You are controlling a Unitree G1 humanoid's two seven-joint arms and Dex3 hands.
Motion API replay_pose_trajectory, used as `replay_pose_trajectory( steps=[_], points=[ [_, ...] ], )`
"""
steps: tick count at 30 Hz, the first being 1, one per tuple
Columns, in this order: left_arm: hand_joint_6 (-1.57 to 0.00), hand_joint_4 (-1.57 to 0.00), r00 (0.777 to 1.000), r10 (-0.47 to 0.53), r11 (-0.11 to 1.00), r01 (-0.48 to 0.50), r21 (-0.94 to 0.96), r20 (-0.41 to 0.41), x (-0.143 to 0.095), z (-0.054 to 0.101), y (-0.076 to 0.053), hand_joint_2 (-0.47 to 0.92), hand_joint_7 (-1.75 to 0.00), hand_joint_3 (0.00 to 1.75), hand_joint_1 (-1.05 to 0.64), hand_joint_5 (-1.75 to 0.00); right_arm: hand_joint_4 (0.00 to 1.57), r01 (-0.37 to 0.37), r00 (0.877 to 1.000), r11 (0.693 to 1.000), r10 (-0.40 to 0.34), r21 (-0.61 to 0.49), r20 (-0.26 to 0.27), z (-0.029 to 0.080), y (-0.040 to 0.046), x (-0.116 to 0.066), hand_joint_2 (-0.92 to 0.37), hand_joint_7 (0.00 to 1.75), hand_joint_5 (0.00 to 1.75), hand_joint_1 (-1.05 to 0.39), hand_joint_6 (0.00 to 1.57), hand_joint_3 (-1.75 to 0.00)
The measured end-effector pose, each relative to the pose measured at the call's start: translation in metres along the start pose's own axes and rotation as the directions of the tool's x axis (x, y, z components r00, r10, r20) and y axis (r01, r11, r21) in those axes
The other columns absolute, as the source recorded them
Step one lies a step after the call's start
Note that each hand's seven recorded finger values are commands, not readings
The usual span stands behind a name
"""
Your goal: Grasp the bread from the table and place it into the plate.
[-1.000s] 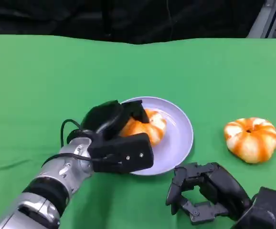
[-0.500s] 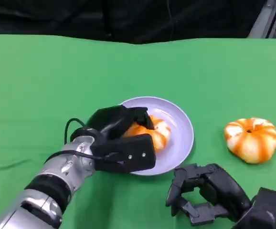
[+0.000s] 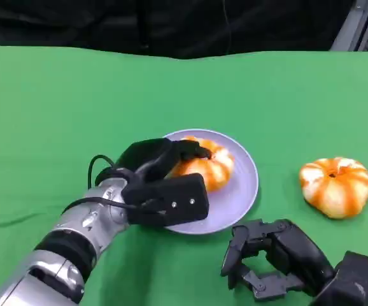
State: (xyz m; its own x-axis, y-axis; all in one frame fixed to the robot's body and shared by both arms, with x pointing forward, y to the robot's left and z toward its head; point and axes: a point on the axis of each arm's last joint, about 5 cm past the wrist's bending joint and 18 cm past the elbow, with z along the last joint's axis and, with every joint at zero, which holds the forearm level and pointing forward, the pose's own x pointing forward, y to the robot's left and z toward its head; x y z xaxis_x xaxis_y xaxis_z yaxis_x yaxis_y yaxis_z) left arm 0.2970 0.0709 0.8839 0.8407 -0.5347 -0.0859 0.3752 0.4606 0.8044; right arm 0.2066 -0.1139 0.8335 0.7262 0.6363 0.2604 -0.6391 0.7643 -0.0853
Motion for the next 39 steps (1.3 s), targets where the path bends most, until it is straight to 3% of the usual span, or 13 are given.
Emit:
replay_pose_trajectory(
  steps=[9, 24, 26, 29, 39],
  points=[
    [-0.39, -0.4, 0.999, -0.024, 0.999, 0.025, -0.048, 0.031, 0.003, 0.004, 0.009, 0.92, -0.02, 0.81, -0.9, -0.01, 0.97, -0.01, 1.0, 1.0, 0.01, 0.0, 0.004, 0.0, -0.0002, 0.001, -0.55, 1.06, 1.3, 0.08, 0.94, -1.13],
    [-0.52, -0.51, 0.999, -0.033, 0.998, 0.036, -0.051, 0.043, 0.003, 0.005, 0.021, 0.92, -0.04, 0.81, -0.94, -0.04, 0.97, -0.009, 1.0, 1.0, 0.009, -0.006, 0.009, 0.001, -0.0011, 0.001, -0.54, 1.07, 1.32, 0.1, 0.94, -1.14],
    [-0.76, -0.75, 0.999, -0.035, 0.998, 0.037, -0.049, 0.038, 0.003, 0.004, 0.02, 0.92, -0.07, 0.81, -0.9, -0.09, 0.97, -0.009, 1.0, 1.0, 0.009, -0.007, 0.01, 0.001, -0.0012, 0.002, -0.54, 1.07, 1.32, 0.11, 0.94, -1.14],
    [-0.96, -0.8, 0.999, -0.013, 0.999, 0.014, -0.045, 0.033, 0.002, 0.003, 0.018, 0.92, -0.11, 0.81, -0.87, -0.06, 0.97, -0.007, 1.0, 1.0, 0.007, -0.011, 0.016, 0.002, -0.0015, 0.002, -0.53, 1.08, 1.32, 0.11, 0.94, -1.15],
    [-0.93, -0.77, 0.999, 0.026, 0.999, -0.025, -0.029, 0.039, 0.003, 0.006, 0.02, 0.92, -0.05, 0.8, -0.83, -0.02, 0.97, -0.01, 1.0, 1.0, 0.01, -0.012, 0.018, 0.003, -0.0015, 0.002, -0.52, 1.09, 1.33, 0.12, 0.94, -1.17]
  ],
)
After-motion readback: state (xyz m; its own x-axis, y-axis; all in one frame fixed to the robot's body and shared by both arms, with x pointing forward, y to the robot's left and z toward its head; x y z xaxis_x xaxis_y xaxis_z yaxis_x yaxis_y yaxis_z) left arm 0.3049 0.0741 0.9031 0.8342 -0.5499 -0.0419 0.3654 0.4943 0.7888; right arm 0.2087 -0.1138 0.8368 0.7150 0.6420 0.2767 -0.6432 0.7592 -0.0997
